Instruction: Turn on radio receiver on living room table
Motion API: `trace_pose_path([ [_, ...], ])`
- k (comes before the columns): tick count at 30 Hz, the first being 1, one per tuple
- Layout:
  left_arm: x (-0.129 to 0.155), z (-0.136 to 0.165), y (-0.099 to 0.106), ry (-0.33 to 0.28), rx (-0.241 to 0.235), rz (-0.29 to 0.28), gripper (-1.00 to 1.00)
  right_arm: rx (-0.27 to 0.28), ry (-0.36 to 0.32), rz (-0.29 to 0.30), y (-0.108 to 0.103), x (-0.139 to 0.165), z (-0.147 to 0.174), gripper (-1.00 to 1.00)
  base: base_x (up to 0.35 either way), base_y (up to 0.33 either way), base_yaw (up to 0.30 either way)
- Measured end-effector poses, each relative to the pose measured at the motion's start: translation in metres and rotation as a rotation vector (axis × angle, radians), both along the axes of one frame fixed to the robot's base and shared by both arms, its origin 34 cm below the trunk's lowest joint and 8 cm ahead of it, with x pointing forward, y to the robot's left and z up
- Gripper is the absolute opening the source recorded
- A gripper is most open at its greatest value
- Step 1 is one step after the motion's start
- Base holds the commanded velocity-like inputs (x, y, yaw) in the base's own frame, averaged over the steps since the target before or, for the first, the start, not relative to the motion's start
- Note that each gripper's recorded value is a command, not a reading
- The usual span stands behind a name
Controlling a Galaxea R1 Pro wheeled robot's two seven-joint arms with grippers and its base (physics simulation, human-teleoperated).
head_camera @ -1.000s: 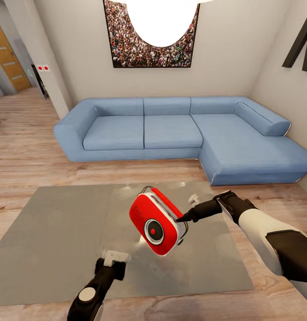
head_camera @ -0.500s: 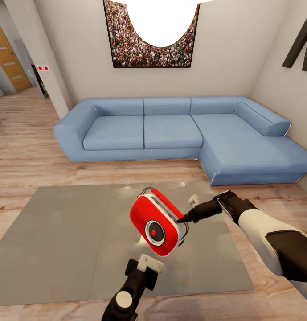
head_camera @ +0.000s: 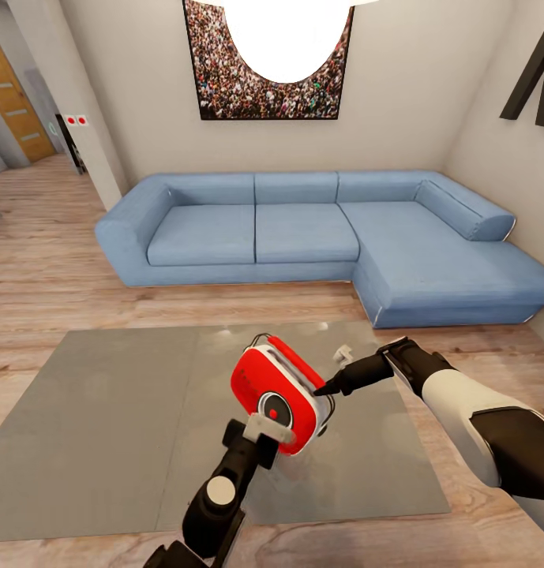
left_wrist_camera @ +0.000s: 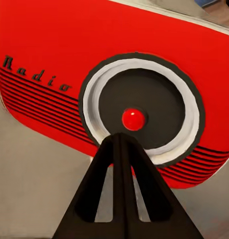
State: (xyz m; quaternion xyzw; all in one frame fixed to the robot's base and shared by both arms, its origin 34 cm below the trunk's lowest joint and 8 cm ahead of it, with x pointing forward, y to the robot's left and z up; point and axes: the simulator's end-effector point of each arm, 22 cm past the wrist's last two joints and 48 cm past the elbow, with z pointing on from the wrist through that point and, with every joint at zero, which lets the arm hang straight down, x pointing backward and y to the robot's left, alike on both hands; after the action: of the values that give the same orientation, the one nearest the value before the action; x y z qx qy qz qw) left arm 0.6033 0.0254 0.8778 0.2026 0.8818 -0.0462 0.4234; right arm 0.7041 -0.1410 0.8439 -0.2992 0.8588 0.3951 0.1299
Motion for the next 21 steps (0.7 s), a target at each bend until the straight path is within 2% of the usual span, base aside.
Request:
trace_pose_path([
  [6, 0.014, -0.008, 0.012, 0.007, 0.021, 0.021, -1.00, 0.000, 0.000, 0.002, 0.001, 0.000, 0.000, -1.00, 0.000, 0.000, 0.000],
  [9, 0.021, -0.027, 0.010, 0.044, 0.033, 0.009, -1.00, 0.001, 0.000, 0.002, 0.002, 0.000, 0.000, -1.00, 0.000, 0.000, 0.000],
  [14, 0.029, -0.033, -0.005, 0.096, -0.062, 0.017, -1.00, 0.001, 0.000, 0.003, 0.002, 0.000, 0.000, -1.00, 0.000, 0.000, 0.000],
  [19, 0.031, -0.050, -0.009, 0.141, -0.063, 0.008, -1.00, 0.001, 0.000, 0.003, 0.002, 0.000, 0.000, -1.00, 0.000, 0.000, 0.000],
  [21, 0.035, -0.050, -0.013, 0.155, -0.092, 0.012, -1.00, 0.001, 0.000, 0.003, 0.002, 0.000, 0.000, -1.00, 0.000, 0.000, 0.000],
])
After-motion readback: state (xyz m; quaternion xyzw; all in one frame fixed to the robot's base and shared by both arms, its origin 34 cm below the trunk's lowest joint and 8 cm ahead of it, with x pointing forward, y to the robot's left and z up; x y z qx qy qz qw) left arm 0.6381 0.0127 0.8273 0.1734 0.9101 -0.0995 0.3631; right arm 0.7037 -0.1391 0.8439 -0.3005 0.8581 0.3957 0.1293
